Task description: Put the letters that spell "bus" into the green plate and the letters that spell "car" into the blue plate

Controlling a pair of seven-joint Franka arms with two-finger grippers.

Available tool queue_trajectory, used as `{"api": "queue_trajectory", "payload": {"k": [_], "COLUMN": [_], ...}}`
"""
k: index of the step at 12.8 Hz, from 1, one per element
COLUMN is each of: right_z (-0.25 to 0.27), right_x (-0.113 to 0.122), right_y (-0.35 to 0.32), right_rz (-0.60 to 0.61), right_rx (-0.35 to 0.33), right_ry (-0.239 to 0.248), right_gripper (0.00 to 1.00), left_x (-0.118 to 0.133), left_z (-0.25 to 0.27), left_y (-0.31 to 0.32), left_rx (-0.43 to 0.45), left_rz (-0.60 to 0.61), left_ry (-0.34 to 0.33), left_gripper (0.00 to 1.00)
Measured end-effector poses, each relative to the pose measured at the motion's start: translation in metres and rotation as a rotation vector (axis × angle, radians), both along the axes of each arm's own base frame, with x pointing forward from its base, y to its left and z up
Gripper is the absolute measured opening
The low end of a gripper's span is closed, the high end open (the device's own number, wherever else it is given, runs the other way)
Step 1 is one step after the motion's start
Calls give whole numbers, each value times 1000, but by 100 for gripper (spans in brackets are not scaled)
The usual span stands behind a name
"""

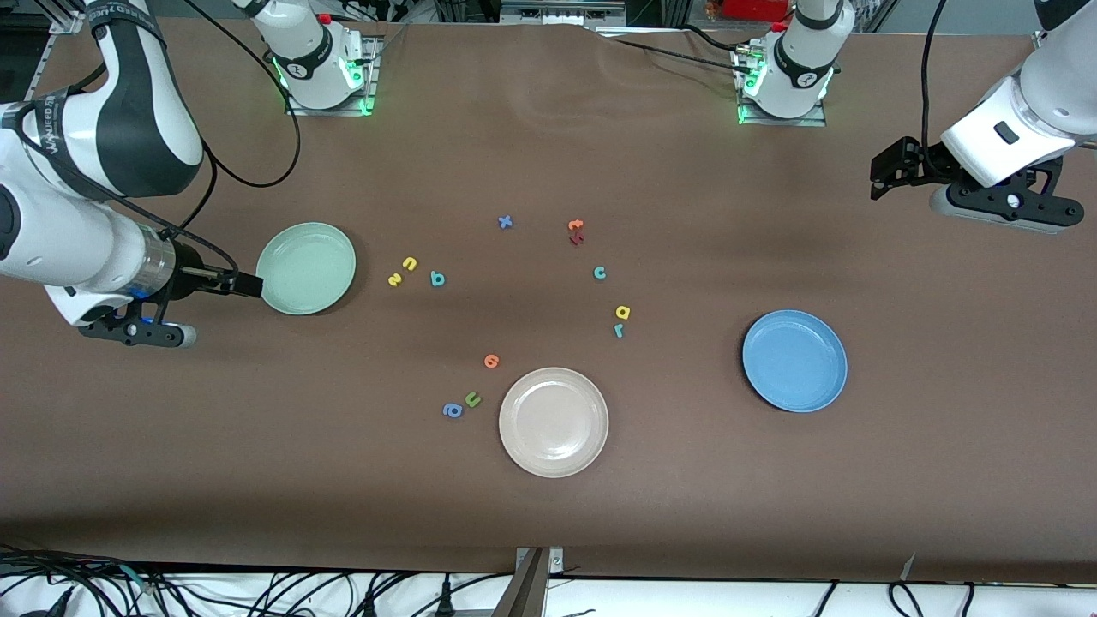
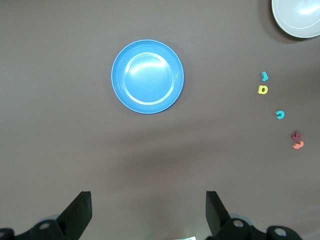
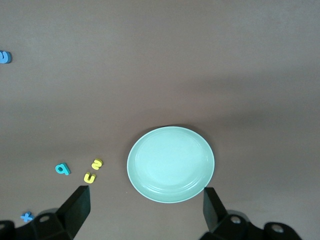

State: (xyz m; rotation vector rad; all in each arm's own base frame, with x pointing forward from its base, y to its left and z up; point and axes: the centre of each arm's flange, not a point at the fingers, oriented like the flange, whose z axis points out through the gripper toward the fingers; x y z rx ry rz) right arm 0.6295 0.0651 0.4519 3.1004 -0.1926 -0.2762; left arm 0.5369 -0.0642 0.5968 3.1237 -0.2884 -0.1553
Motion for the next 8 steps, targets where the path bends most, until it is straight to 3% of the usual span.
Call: {"api": "queue_trajectory", "payload": {"k": [8], "right_z": [-4], "right_x": [-1], "right_y": [0], "right_rz": [1], "right_rx": [-1], "right_ry": [9], "right_gripper": [100], "left_x": [0], "left_z": [0], "left_y": [-1], "left_rx": [0], "left_rz": [-3], "left_ry": [0], "left_gripper": [100]}}
